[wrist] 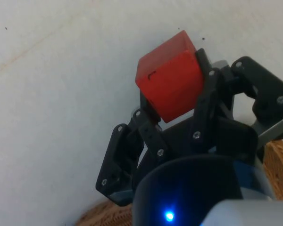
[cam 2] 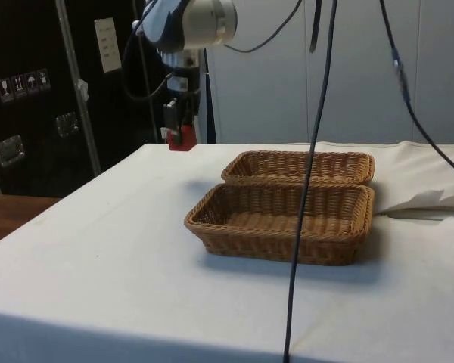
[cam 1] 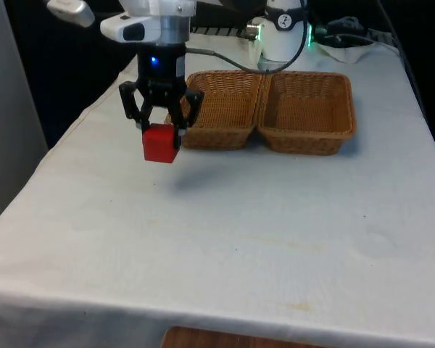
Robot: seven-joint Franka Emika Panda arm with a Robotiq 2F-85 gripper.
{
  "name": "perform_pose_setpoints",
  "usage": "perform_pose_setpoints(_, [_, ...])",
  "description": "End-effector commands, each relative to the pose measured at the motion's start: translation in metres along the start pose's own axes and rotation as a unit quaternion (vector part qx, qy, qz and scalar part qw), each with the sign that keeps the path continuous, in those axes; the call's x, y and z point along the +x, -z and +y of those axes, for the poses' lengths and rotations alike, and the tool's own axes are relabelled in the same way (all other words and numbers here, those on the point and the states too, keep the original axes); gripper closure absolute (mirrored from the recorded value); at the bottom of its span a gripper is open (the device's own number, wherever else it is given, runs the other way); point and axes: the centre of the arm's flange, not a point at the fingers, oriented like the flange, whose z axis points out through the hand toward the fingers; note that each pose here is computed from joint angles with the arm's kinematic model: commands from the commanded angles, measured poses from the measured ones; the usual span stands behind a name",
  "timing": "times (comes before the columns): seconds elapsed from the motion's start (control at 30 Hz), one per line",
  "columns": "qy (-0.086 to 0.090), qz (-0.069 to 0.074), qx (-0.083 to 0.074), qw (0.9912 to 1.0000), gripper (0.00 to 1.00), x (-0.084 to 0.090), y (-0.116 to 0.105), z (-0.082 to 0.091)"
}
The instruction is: Pick up the red cube and place it into the right basket.
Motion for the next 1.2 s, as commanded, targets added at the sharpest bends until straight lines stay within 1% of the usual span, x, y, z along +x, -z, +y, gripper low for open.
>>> perform_pose_setpoints(0.0, [0.0,-0.002,-0.005,0.99999,0.97,-0.003,0.007,0.002])
perform_pose_setpoints(0.03, [0.0,0.0,0.0,1.0,0.97,-0.001,0.003,0.001])
perform_pose_setpoints(0.07, [0.0,-0.001,-0.004,0.99999,0.97,-0.005,0.013,0.002])
perform_pose_setpoints(0.17, [0.002,0.0,-0.003,0.99999,0.97,-0.008,0.022,0.003])
perform_pose_setpoints(0.27, [0.003,0.0,-0.002,0.99999,0.97,-0.012,0.031,0.003])
perform_pose_setpoints(0.3, [0.004,0.004,0.003,0.99998,0.97,-0.009,0.027,0.003])
perform_pose_setpoints(0.33, [0.003,0.0,-0.002,0.99999,0.97,-0.013,0.034,0.004])
perform_pose_setpoints(0.37, [0.005,0.001,-0.001,0.99999,0.97,-0.016,0.04,0.003])
perform_pose_setpoints(0.53, [0.008,0.001,0.001,0.99997,0.97,-0.023,0.055,0.002])
perform_pose_setpoints(0.57, [0.009,0.004,0.006,0.99993,0.97,-0.022,0.055,0.001])
perform_pose_setpoints(0.6, [0.009,0.0,0.002,0.99996,0.97,-0.026,0.061,0.003])
perform_pose_setpoints(0.63, [0.01,0.0,0.003,0.99995,0.97,-0.028,0.063,0.002])
perform_pose_setpoints(0.73, [0.013,-0.001,0.004,0.99991,0.97,-0.033,0.071,0.002])
perform_pose_setpoints(0.77, [0.014,-0.001,0.006,0.99989,0.97,-0.037,0.076,0.003])
perform_pose_setpoints(0.83, [0.015,-0.002,0.006,0.99987,0.97,-0.039,0.078,0.002])
perform_pose_setpoints(0.87, [0.016,-0.002,0.008,0.99983,0.97,-0.041,0.084,0.002])
perform_pose_setpoints(0.9, [0.017,0.002,0.013,0.99977,0.97,-0.04,0.083,0.001])
perform_pose_setpoints(0.93, [0.016,-0.003,0.01,0.99982,0.97,-0.043,0.086,0.002])
perform_pose_setpoints(0.97, [0.016,-0.003,0.01,0.99981,0.97,-0.044,0.088,0.002])
perform_pose_setpoints(1.03, [0.019,-0.011,0.015,0.99965,0.97,-0.047,0.088,-0.001])
perform_pose_setpoints(1.07, [0.019,-0.011,0.015,0.99965,0.97,-0.047,0.088,-0.001])
perform_pose_setpoints(1.17, [0.021,-0.022,0.019,0.99936,0.97,-0.053,0.088,-0.002])
